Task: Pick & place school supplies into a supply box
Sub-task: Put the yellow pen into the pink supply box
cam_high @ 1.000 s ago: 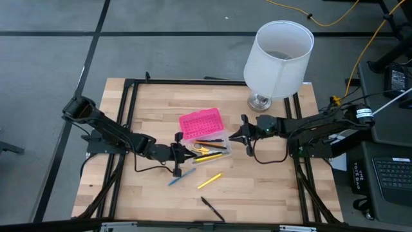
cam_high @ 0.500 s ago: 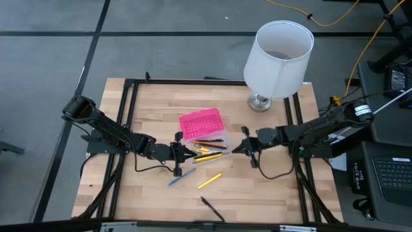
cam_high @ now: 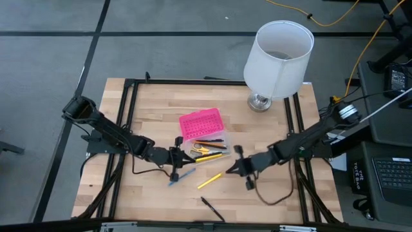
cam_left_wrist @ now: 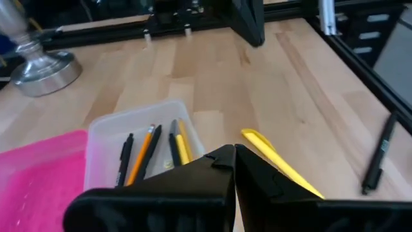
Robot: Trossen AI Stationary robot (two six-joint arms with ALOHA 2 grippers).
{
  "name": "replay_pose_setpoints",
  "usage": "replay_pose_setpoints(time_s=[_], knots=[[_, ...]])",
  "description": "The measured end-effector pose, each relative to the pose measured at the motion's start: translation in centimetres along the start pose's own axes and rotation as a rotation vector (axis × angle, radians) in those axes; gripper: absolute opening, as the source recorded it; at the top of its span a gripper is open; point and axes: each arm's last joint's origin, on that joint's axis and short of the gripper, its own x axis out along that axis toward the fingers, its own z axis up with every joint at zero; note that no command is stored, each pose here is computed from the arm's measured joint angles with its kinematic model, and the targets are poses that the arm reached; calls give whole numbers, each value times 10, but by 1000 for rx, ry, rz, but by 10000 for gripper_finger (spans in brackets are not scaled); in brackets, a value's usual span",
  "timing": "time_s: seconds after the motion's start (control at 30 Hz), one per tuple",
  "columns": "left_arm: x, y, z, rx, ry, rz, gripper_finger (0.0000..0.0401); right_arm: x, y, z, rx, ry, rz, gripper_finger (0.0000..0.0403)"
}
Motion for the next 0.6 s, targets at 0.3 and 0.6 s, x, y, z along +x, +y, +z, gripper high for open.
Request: replay_pose_setpoints(time_s=[0.3, 0.6], knots=[[-19, 2, 2, 55, -27, -110, 3, 44, 17, 34, 17, 271, -10, 4], [-55, 20, -20, -20, -93, -160, 3, 71, 24, 58, 26, 318, -20, 5]])
